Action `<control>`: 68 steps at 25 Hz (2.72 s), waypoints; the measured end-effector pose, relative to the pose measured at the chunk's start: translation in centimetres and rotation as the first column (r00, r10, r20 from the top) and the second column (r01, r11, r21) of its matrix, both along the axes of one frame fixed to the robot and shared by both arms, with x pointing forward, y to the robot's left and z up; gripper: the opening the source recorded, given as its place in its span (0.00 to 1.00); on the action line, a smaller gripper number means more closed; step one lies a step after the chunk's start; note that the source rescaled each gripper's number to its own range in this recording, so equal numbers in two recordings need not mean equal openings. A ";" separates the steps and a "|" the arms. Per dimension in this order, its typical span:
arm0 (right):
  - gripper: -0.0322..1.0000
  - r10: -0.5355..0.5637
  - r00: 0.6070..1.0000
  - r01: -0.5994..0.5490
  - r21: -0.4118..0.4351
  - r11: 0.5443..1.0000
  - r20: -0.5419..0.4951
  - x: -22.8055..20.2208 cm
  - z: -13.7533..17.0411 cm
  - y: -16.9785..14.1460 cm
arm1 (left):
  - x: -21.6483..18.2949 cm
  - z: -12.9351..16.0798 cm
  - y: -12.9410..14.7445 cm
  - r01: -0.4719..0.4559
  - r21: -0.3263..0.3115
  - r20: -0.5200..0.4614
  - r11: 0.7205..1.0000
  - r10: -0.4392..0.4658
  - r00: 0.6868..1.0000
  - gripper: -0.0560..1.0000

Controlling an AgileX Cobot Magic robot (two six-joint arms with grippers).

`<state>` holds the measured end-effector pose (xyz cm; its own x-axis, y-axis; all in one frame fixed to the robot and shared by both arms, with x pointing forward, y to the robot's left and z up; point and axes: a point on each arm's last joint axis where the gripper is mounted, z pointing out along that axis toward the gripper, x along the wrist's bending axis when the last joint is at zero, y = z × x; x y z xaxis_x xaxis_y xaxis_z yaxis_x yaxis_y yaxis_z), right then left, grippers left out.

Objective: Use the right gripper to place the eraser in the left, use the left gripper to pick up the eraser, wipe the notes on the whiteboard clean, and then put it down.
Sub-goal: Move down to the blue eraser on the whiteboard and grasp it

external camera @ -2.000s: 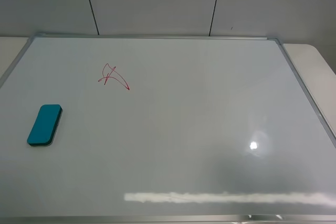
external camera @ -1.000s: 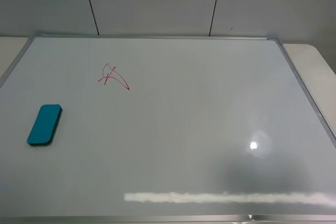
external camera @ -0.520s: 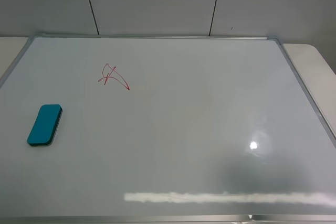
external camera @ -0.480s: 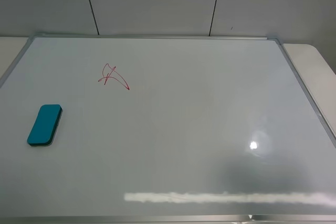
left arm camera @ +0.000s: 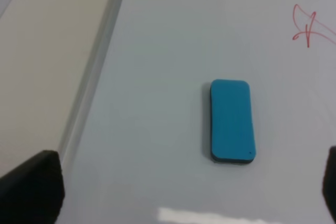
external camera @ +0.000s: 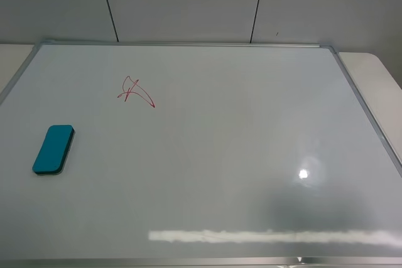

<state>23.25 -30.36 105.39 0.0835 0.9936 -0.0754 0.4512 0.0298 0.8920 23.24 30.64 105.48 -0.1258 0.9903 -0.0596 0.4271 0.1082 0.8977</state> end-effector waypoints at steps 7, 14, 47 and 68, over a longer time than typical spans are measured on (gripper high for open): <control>1.00 0.000 1.000 0.000 0.000 1.000 0.000 0.0 0.0 0.0 | 0.0 0.0 0.0 -0.001 0.001 0.000 1.000 0.001 1.000 1.00; 1.00 0.000 1.000 0.000 0.000 1.000 0.000 0.0 0.0 0.0 | 0.0 0.0 0.0 -0.001 0.001 0.000 1.000 0.001 1.000 1.00; 1.00 0.000 1.000 0.000 -0.001 1.000 0.000 0.0 0.0 0.0 | 16.2 2.4 0.0 0.056 -0.041 -0.449 0.998 -0.069 0.891 1.00; 1.00 0.000 1.000 0.000 -0.001 1.000 0.000 0.0 0.0 0.0 | 25.6 -9.4 -4.3 0.094 -0.112 -0.755 0.989 -0.146 0.639 1.00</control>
